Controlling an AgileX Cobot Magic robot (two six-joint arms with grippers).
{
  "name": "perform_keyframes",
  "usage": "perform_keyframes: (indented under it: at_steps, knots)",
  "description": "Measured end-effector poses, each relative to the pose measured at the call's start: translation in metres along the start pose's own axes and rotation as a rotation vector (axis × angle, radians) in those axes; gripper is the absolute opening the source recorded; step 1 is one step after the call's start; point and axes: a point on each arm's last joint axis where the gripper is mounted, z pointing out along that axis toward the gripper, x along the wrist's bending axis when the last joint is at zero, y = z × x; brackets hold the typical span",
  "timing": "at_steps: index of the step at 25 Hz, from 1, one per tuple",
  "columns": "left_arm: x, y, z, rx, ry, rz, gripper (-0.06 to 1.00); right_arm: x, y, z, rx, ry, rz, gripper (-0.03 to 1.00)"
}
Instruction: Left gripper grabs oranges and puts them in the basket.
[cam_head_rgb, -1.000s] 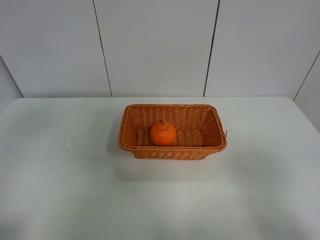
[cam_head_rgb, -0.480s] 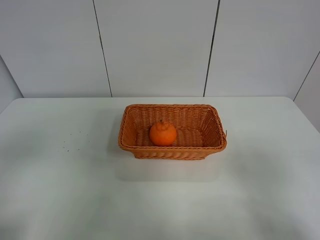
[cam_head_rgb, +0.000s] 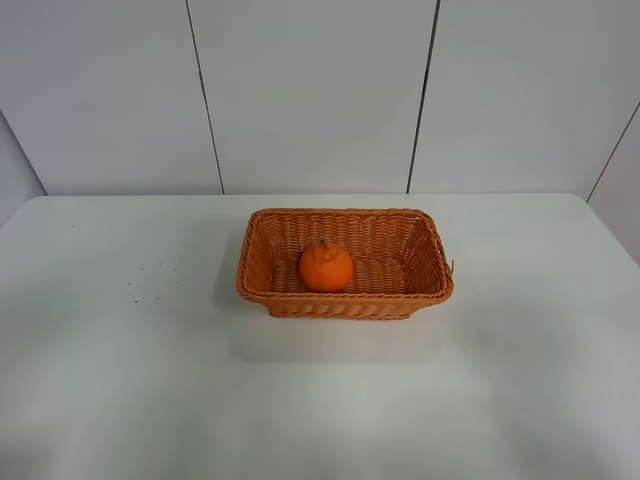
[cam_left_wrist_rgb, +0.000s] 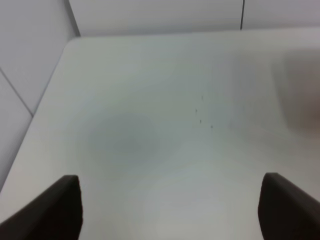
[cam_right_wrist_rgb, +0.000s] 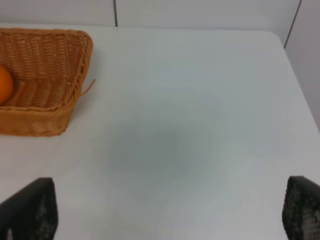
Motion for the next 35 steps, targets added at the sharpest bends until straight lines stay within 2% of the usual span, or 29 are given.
perform_keyframes:
  at_steps: [4,9,14,30,35]
  knots:
    - [-0.001,-0.006,0.002,0.023,-0.002,-0.032,0.82,0.0,0.0,0.0,0.0,0.0,0.0,0.69]
    - [-0.004,-0.024,0.017,0.135,-0.006,-0.082,0.82,0.0,0.0,0.0,0.0,0.0,0.0,0.69]
    - [-0.007,-0.039,0.032,0.212,-0.008,-0.09,0.82,0.0,0.0,0.0,0.0,0.0,0.0,0.69]
    - [-0.007,-0.04,0.032,0.214,-0.005,-0.091,0.82,0.0,0.0,0.0,0.0,0.0,0.0,0.69]
    - [-0.007,-0.043,0.026,0.166,0.001,-0.095,0.82,0.0,0.0,0.0,0.0,0.0,0.0,0.69]
